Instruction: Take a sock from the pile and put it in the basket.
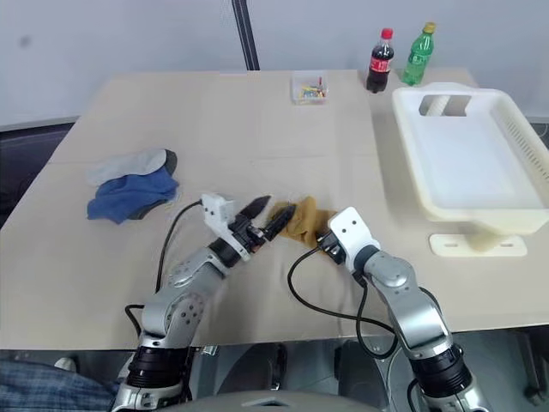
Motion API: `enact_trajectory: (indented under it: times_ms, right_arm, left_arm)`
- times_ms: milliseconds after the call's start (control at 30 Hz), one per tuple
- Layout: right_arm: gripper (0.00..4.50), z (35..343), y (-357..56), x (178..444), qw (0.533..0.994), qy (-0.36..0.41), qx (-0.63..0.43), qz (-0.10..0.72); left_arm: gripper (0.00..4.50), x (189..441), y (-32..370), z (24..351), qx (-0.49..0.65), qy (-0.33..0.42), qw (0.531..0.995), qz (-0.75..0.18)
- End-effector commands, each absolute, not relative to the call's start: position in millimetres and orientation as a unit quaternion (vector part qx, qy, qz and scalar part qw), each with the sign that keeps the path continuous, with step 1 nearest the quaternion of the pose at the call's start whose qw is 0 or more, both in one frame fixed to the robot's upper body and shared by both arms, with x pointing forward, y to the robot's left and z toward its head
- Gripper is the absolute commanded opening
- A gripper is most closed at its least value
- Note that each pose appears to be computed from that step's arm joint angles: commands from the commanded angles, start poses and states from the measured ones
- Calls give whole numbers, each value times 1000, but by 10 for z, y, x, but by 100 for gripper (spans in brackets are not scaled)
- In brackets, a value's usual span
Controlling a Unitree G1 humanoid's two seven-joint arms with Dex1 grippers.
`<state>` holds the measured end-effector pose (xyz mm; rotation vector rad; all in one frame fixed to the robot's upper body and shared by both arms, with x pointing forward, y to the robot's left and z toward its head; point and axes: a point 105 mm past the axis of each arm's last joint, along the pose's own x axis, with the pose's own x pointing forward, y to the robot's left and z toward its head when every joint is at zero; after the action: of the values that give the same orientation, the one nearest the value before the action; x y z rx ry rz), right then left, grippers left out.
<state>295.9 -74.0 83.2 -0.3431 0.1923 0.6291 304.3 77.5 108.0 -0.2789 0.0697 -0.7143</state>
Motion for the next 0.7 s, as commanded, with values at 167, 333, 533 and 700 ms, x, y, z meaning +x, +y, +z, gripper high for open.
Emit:
enact_trajectory:
  times_ms: [167, 333, 533, 700]
  right_arm:
    - [273, 698, -761, 2906, 930, 122, -161, 305]
    - [273, 696, -762, 2899, 931, 124, -159, 304]
    - [273, 691, -757, 2890, 932, 124, -158, 302]
    - [273, 685, -754, 2890, 932, 124, -160, 302]
  left_arm:
    - [448, 2974, 948, 1083, -68, 52, 930, -357]
    - [448, 2745, 801, 1069, -59, 70, 900, -426]
    - [448, 2838, 764, 1041, -16, 64, 909, -411]
    - [448, 2892, 704, 1020, 44, 50, 906, -418]
